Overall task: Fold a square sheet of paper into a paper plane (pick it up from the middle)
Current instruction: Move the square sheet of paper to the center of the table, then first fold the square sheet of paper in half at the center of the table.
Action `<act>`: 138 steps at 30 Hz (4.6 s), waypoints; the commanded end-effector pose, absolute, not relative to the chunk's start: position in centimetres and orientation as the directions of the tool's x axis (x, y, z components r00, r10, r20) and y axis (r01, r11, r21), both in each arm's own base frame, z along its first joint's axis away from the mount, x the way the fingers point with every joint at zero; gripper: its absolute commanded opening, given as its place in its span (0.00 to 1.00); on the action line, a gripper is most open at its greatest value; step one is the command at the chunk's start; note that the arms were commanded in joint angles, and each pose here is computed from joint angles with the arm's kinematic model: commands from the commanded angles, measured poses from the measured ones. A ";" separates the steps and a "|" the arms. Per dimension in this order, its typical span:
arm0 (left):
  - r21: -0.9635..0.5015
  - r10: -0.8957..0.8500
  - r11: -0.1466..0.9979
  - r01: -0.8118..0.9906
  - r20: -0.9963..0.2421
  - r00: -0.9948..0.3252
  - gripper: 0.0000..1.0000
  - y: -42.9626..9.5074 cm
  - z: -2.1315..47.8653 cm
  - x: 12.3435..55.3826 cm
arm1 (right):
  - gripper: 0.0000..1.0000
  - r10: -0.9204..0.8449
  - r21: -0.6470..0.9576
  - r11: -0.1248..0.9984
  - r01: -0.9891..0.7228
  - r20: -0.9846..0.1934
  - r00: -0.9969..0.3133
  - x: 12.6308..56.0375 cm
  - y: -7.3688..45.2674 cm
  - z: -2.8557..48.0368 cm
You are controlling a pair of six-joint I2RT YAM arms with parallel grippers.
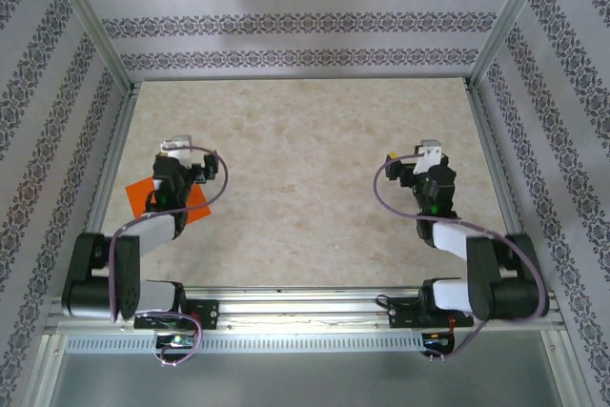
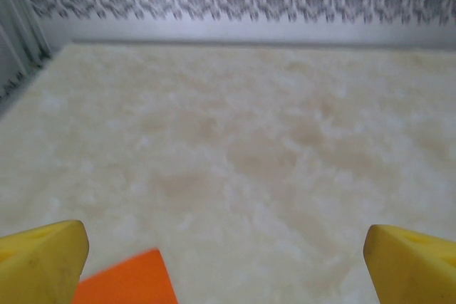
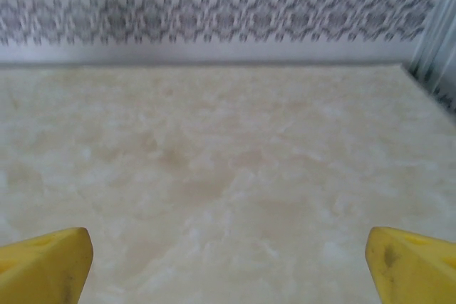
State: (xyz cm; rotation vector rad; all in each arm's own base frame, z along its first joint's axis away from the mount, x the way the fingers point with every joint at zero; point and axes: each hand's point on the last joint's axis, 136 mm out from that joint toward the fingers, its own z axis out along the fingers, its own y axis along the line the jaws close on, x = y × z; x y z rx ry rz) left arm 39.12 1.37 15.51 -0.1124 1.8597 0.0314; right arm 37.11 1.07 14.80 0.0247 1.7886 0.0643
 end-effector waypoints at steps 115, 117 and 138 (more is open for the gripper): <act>-0.012 0.043 0.999 0.044 -0.066 -0.997 0.96 -23.2 3.2 32.8 | 0.98 0.194 0.625 0.780 -0.032 -0.290 -0.937 27.9 19.1 9.1; -0.042 0.023 0.999 0.026 -0.073 -0.997 0.96 -23.5 2.9 32.9 | 0.98 0.195 0.626 0.780 -0.028 -0.286 -0.938 27.9 19.1 9.1; 0.022 -0.032 0.999 -0.032 0.003 -0.999 0.93 -22.3 -1.7 31.4 | 0.98 0.190 0.623 0.782 -0.010 -0.253 -0.949 27.5 19.5 8.2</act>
